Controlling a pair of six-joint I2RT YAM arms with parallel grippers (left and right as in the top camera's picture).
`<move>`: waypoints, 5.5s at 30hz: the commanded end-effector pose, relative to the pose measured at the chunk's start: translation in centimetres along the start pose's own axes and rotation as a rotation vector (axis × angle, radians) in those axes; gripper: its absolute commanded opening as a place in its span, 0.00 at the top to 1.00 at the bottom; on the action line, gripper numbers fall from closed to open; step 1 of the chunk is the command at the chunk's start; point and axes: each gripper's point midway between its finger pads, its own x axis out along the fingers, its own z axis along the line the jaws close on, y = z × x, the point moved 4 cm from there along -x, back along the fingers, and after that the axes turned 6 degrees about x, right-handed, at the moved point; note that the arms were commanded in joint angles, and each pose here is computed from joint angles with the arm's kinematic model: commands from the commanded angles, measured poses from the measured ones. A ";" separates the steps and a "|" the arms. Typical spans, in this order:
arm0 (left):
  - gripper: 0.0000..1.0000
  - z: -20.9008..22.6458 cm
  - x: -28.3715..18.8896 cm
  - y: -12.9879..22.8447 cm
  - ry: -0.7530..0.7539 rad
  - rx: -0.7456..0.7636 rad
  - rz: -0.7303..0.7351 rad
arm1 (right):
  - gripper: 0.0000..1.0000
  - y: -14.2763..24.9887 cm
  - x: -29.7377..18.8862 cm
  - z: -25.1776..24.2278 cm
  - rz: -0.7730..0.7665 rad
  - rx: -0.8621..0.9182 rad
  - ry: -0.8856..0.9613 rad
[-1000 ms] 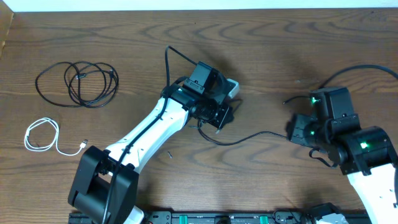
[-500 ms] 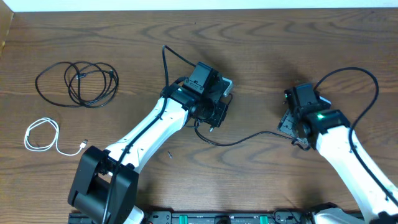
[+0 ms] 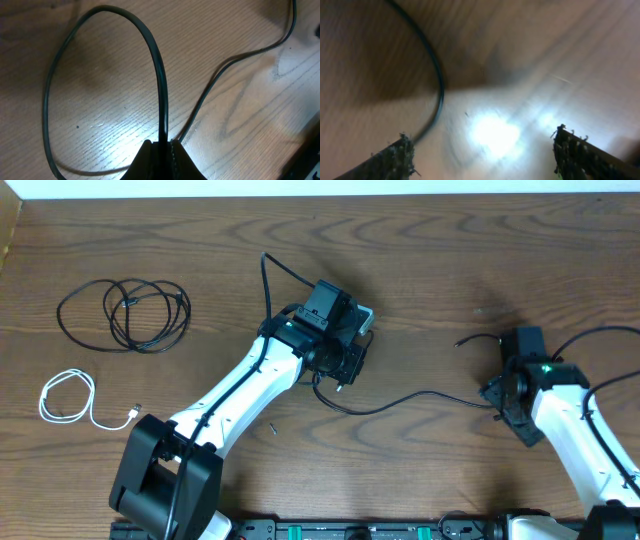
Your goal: Untangle cables
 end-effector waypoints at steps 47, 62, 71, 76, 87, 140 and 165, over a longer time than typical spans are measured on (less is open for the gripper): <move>0.92 -0.5 5.8 2.7 0.029 -0.039 0.166 | 0.99 5.2 0.4 14.3 0.276 -0.583 -0.996; 0.92 -2.8 8.4 1.3 -0.238 0.295 0.084 | 0.99 6.8 0.9 13.8 0.303 -0.613 -0.928; 0.69 -2.8 8.7 0.4 -0.323 0.329 0.037 | 0.99 6.8 1.3 13.5 0.305 -0.606 -0.897; 0.64 -2.8 8.7 0.4 -0.322 0.328 0.037 | 0.99 6.8 1.6 13.2 0.307 -0.602 -0.875; 0.10 -2.0 9.8 1.2 -0.342 0.320 0.077 | 0.99 6.9 1.6 13.2 0.310 -0.602 -0.872; 0.92 10.6 -2.1 -8.1 -0.455 -0.198 -0.364 | 0.01 8.8 5.1 4.6 0.491 -0.425 -0.329; 0.57 7.7 1.1 -3.5 -0.279 0.177 -0.074 | 0.01 10.9 4.5 4.9 0.514 -0.497 -0.322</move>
